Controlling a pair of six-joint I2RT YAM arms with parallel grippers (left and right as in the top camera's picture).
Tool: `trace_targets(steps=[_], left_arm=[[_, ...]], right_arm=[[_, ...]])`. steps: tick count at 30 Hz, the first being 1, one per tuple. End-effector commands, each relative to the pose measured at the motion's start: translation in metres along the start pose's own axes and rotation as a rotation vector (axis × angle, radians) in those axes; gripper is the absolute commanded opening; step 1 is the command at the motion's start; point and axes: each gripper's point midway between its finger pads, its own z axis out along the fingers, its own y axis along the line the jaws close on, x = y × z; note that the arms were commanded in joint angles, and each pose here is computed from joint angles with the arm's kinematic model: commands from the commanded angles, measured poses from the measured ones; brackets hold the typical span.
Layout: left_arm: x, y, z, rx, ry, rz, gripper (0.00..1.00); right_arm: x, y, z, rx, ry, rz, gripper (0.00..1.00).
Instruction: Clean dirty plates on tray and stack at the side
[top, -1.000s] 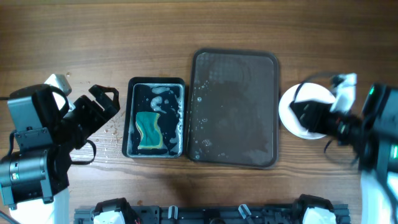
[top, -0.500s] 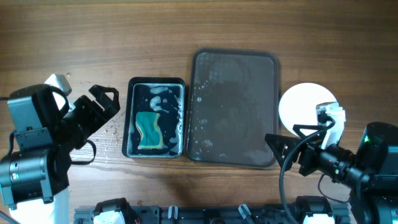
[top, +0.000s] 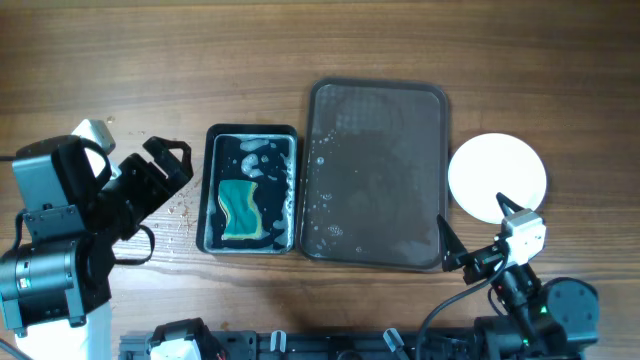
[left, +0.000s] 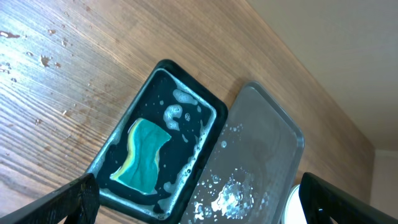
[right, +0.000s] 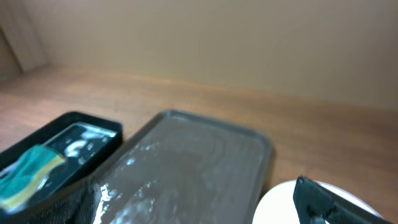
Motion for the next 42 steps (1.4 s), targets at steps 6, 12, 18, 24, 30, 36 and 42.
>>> trace_targets(steps=[6, 12, 18, 24, 30, 36, 42], left_arm=[[-0.002, -0.003, -0.003, 0.016, -0.006, 0.007, 1.0], [-0.002, -0.003, -0.003, 0.016, -0.006, 0.007, 1.0], [-0.002, -0.003, -0.003, 0.016, -0.006, 0.007, 1.0], [-0.002, -0.003, -0.003, 0.016, -0.006, 0.007, 1.0], [0.01, -0.013, -0.008, 0.052, 0.003, 0.056, 1.0], [0.014, -0.055, -0.037, 0.307, -0.23, 0.316, 1.0], [0.049, -0.053, -0.018, 0.547, -0.447, 0.518, 1.0]], right_arm=[[0.032, -0.016, 0.037, 0.042, -0.133, -0.053, 1.0], [0.043, -0.02, 0.043, 0.059, -0.165, -0.061, 1.0], [0.043, -0.02, 0.044, 0.059, -0.163, -0.06, 1.0], [0.043, -0.02, 0.044, 0.059, -0.163, -0.06, 1.0], [0.043, -0.02, 0.044, 0.059, -0.164, -0.061, 1.0], [0.043, -0.02, 0.044, 0.059, -0.163, -0.061, 1.0], [0.043, -0.02, 0.044, 0.059, -0.163, -0.061, 1.0]])
